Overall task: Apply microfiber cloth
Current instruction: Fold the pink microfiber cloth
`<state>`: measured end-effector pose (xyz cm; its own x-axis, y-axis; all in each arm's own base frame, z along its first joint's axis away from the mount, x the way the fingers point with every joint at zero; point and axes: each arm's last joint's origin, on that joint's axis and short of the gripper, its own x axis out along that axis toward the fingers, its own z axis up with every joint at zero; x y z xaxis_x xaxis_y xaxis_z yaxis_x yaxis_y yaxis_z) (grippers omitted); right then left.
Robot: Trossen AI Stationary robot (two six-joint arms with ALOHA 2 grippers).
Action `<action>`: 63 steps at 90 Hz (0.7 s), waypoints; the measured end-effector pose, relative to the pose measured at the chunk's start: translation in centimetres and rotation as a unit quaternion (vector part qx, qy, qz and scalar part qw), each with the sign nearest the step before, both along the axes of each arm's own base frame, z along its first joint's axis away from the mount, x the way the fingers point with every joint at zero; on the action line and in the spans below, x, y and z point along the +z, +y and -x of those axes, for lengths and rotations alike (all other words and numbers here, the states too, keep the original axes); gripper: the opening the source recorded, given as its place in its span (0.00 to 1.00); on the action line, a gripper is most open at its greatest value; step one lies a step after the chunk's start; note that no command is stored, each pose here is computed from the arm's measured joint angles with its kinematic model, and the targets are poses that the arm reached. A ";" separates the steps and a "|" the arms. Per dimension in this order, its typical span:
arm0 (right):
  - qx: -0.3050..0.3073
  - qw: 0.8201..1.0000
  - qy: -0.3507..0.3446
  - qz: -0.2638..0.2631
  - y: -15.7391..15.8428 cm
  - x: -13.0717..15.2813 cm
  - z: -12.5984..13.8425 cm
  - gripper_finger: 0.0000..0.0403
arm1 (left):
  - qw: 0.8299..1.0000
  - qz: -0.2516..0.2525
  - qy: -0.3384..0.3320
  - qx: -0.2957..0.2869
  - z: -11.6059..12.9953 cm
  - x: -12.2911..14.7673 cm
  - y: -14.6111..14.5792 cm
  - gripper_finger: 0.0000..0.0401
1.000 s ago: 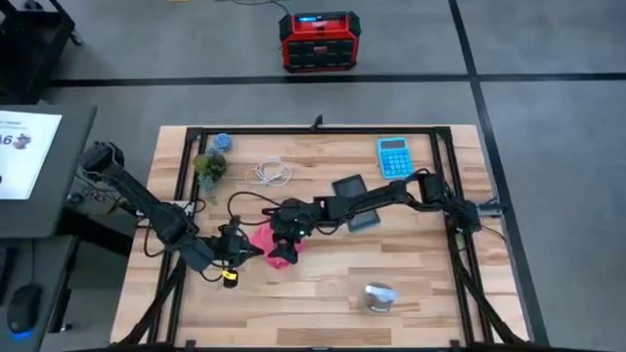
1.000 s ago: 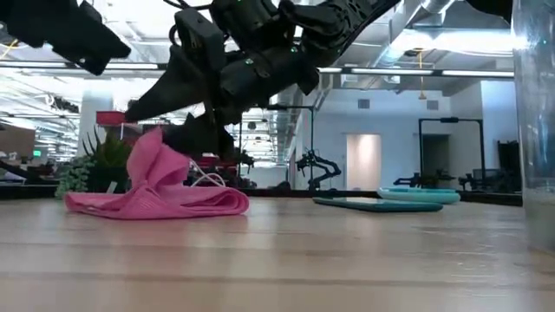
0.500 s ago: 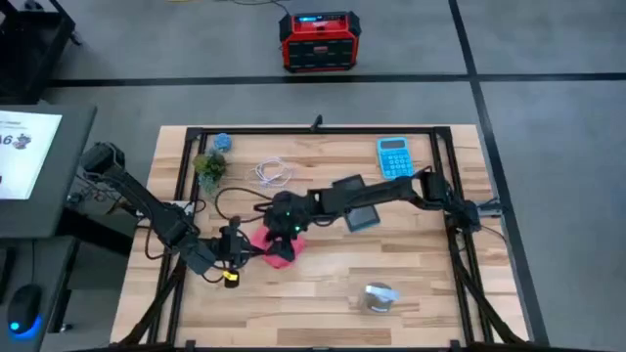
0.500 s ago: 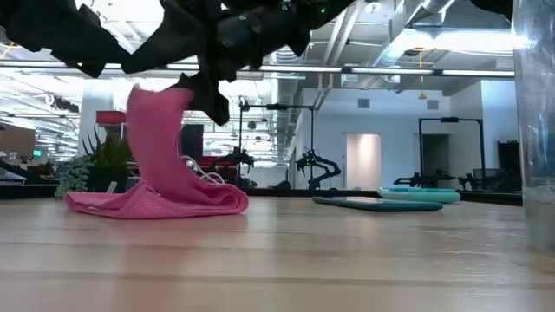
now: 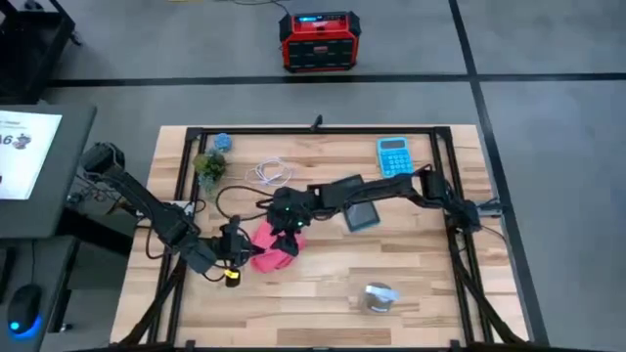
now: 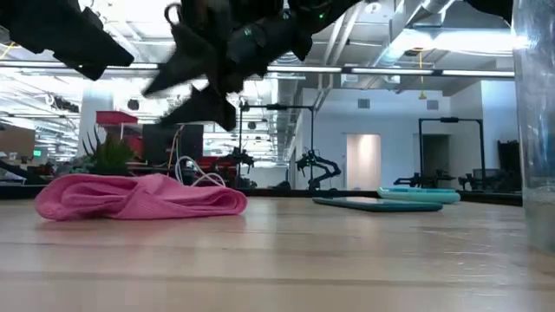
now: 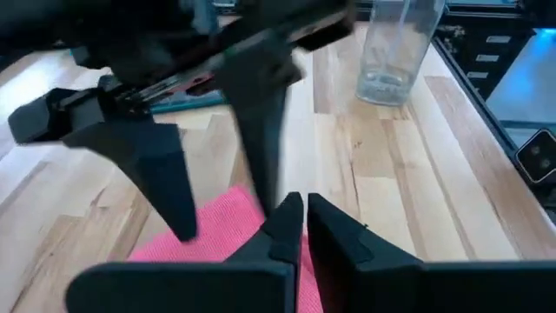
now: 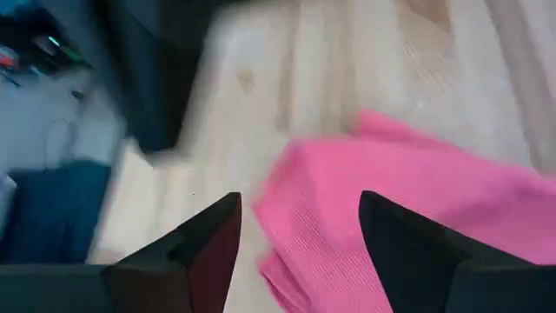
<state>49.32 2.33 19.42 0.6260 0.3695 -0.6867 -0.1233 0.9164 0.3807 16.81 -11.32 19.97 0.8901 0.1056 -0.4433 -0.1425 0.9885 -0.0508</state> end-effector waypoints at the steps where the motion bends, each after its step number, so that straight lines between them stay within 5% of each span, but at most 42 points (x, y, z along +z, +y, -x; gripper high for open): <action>1: 0.003 1.000 0.005 0.004 0.0 -0.1 0.1 0.55 | 1.000 0.002 0.002 0.004 -0.1 -0.1 0.1 0.00; 22: 0.043 0.996 0.037 0.069 1.5 -2.6 1.3 0.55 | 0.992 0.034 0.081 0.095 -1.4 -2.9 1.7 0.00; 41: 0.047 0.984 0.028 0.170 4.6 -2.6 1.7 0.55 | 0.962 0.084 0.137 0.221 -1.8 -4.3 5.0 0.00; 51: 0.030 0.977 0.029 0.208 5.4 -2.6 1.8 0.55 | 0.965 0.097 0.157 0.184 -2.6 -4.2 5.9 0.00; 63: 0.025 0.978 0.023 0.206 5.8 -2.6 1.8 0.55 | 0.977 0.125 0.161 0.056 -3.7 -3.6 5.8 0.00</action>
